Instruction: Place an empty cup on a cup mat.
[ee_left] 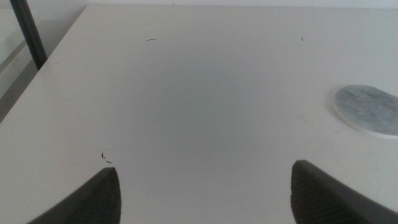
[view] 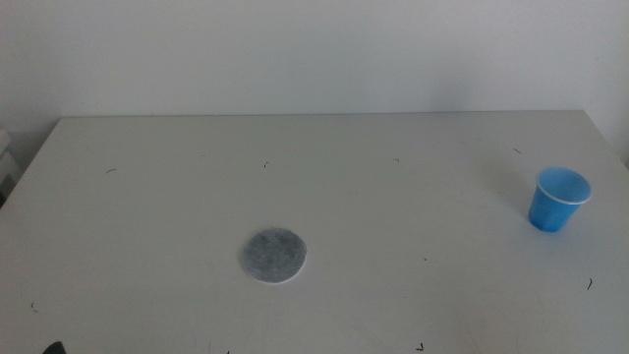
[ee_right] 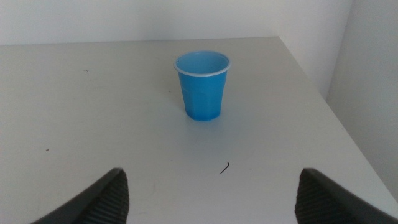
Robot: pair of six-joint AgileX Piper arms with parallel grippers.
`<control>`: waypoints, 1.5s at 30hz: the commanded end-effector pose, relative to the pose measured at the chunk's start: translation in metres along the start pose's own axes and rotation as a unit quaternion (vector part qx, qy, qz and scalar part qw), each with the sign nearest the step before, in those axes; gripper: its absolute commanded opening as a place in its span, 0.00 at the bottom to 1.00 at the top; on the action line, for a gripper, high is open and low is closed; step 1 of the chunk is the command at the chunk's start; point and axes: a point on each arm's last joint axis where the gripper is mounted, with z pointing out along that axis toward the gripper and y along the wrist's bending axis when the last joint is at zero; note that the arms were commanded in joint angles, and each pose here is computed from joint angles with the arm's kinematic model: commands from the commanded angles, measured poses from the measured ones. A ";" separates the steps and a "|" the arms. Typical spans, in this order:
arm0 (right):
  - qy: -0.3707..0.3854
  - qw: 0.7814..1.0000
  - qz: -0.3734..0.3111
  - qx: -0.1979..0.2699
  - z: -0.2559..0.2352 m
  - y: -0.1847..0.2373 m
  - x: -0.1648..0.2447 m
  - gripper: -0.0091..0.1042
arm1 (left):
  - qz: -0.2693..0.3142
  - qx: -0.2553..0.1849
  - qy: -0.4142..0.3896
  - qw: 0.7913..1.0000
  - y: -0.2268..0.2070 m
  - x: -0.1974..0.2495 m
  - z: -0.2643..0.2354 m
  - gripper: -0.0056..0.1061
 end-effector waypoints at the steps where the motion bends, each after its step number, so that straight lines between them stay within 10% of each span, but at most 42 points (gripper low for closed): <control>1: -0.051 0.999 -0.010 -0.004 -0.003 0.001 -0.009 0.91 | -0.006 0.005 -0.040 0.999 -0.001 -0.008 -0.001 0.99; 24: -0.049 0.998 0.043 -0.012 -0.005 0.004 -0.047 0.91 | -0.006 0.005 -0.040 0.999 -0.001 -0.008 -0.001 0.99; 45: 0.111 0.993 0.010 0.032 0.048 0.011 -0.241 0.91 | -0.006 0.005 -0.040 0.999 -0.001 -0.008 -0.001 0.99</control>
